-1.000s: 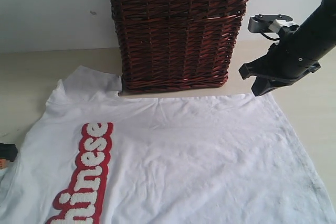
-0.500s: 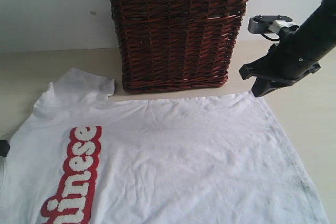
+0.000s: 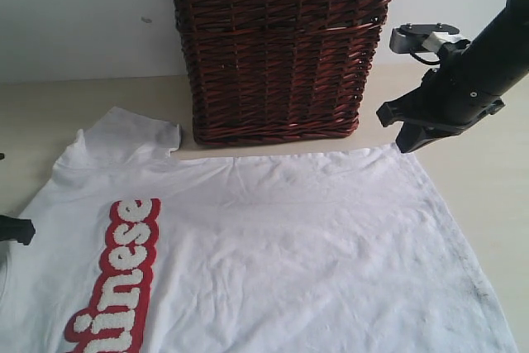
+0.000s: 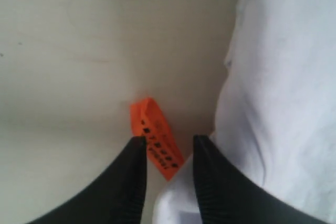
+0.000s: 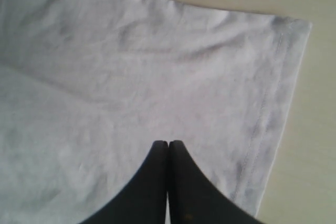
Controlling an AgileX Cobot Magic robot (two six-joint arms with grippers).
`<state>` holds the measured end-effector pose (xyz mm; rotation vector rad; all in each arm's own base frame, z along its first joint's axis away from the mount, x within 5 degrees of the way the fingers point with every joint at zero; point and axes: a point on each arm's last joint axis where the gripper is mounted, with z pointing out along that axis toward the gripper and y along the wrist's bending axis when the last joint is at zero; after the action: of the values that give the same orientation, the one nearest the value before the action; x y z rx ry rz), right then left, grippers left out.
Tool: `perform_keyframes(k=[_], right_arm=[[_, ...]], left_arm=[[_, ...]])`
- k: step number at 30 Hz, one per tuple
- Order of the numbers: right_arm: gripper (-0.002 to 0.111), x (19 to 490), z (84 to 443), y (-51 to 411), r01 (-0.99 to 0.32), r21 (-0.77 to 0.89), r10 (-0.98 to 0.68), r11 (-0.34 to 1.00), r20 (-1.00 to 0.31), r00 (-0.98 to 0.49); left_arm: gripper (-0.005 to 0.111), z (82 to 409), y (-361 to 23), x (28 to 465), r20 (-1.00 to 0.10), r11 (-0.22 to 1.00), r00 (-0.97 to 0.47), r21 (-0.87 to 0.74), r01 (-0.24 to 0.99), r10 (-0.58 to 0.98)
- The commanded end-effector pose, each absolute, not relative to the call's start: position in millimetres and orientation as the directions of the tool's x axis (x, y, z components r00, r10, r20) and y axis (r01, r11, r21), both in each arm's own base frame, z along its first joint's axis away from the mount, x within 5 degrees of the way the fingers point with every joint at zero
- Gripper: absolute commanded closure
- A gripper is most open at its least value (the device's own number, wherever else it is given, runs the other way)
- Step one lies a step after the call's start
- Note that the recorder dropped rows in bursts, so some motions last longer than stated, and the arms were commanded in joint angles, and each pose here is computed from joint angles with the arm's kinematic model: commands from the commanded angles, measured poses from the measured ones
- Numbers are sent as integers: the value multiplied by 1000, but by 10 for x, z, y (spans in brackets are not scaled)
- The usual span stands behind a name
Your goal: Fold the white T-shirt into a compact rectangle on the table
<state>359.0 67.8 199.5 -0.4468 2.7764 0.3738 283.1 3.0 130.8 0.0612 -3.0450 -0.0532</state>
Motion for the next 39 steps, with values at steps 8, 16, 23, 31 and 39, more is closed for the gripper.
perform_keyframes(k=[8,16,23,31,39], right_arm=[[108,3603,2047,662,-352,191,-268,916,-363,-893],[108,3614,2049,660,-352,185,-266,917,-373,-889],[108,3608,2048,661,-353,188,-268,917,-368,-890],[108,3599,2046,662,-354,192,-270,915,-360,-893],[108,3599,2046,662,-354,192,-271,915,-359,-893]], left_arm=[[63,1408,-60,3011,-3,997,-999,-69,-39,-39],[63,1367,-161,3033,-5,984,-1000,-180,11,10],[106,1369,-151,3030,-1,985,-1000,-168,24,24],[107,1371,53,3027,-3,996,-998,55,-65,-65],[107,1445,61,3030,-34,997,-998,62,-52,-50]])
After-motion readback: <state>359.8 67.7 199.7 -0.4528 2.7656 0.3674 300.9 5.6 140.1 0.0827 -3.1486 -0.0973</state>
